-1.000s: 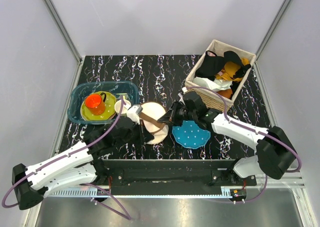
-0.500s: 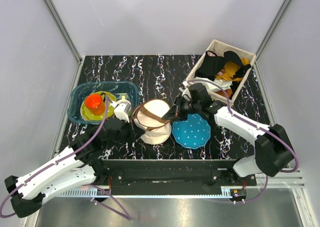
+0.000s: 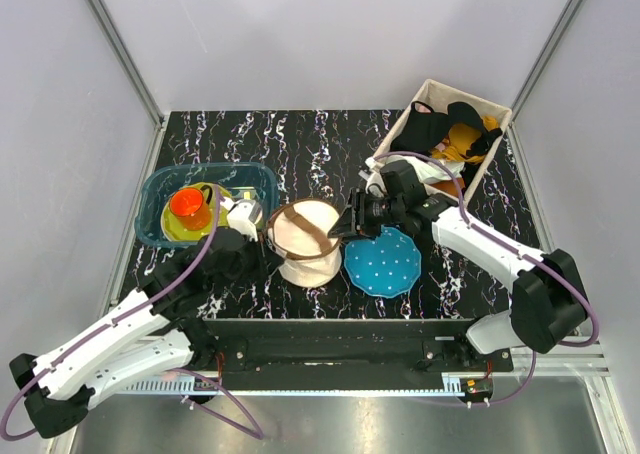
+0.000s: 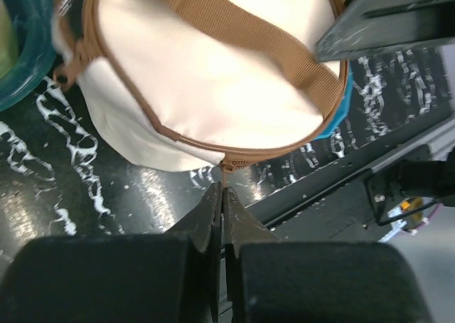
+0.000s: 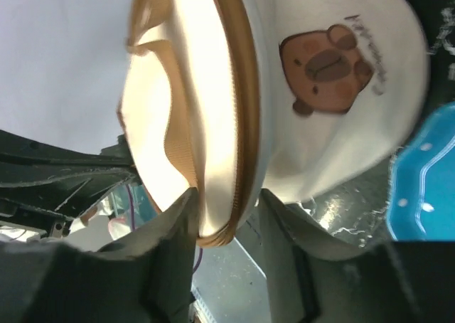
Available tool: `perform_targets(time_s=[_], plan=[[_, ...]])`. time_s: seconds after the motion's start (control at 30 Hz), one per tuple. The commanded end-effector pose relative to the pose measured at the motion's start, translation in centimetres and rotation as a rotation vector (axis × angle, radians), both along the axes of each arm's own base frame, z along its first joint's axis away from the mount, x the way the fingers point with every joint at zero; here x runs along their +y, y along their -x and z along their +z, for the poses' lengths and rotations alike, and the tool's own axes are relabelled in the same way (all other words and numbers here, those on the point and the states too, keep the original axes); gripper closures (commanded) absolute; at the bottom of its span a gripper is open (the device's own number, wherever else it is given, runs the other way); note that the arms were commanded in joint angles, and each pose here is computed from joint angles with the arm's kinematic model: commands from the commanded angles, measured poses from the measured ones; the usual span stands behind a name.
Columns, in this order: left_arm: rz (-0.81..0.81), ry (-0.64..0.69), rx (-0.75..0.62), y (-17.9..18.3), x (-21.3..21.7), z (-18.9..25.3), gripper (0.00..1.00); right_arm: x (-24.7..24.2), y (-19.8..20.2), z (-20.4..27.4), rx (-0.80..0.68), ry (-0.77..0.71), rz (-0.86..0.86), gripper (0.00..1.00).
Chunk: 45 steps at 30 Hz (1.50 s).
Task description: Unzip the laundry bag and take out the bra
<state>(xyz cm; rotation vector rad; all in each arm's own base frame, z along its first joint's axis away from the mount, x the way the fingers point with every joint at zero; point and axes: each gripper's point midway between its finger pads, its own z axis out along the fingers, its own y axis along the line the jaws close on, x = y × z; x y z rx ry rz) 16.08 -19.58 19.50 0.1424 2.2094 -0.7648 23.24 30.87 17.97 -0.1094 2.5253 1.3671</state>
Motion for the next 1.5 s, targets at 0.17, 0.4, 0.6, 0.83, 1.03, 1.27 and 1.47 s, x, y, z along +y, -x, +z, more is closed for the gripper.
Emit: perform_targets(time_s=[0.17, 0.4, 0.6, 0.83, 1.03, 1.27, 1.47], plan=[[-0.005, -0.062, 0.013, -0.5, 0.3, -1.0, 1.0, -1.9, -2.1, 1.1, -0.072, 0.067, -0.099, 0.49], [-0.009, -0.071, 0.017, -0.7, 0.0, -1.4, 1.0, -2.3, -2.8, 2.1, -0.115, 0.063, -0.144, 0.88], [-0.004, -0.096, 0.022, -1.1, -0.1, -2.4, 1.0, -3.2, -2.9, 2.7, -0.155, 0.1, -0.176, 0.82], [-0.014, -0.096, -0.003, -2.4, -1.5, -2.2, 1.0, -3.7, -2.3, 2.9, -0.169, 0.1, -0.172, 1.0], [-0.014, -0.158, -0.041, -4.2, -2.1, -1.7, 1.0, -4.0, -2.1, 4.2, -0.192, 0.086, -0.185, 1.0], [-0.122, -0.142, -0.096, -5.3, -4.4, 0.7, 1.0, -2.1, -0.7, 6.9, -0.215, 0.023, -0.148, 1.0], [-0.143, -0.13, -0.108, -5.2, -4.9, 2.2, 0.9, 1.2, 0.5, 8.4, -0.214, -0.046, -0.095, 1.0]])
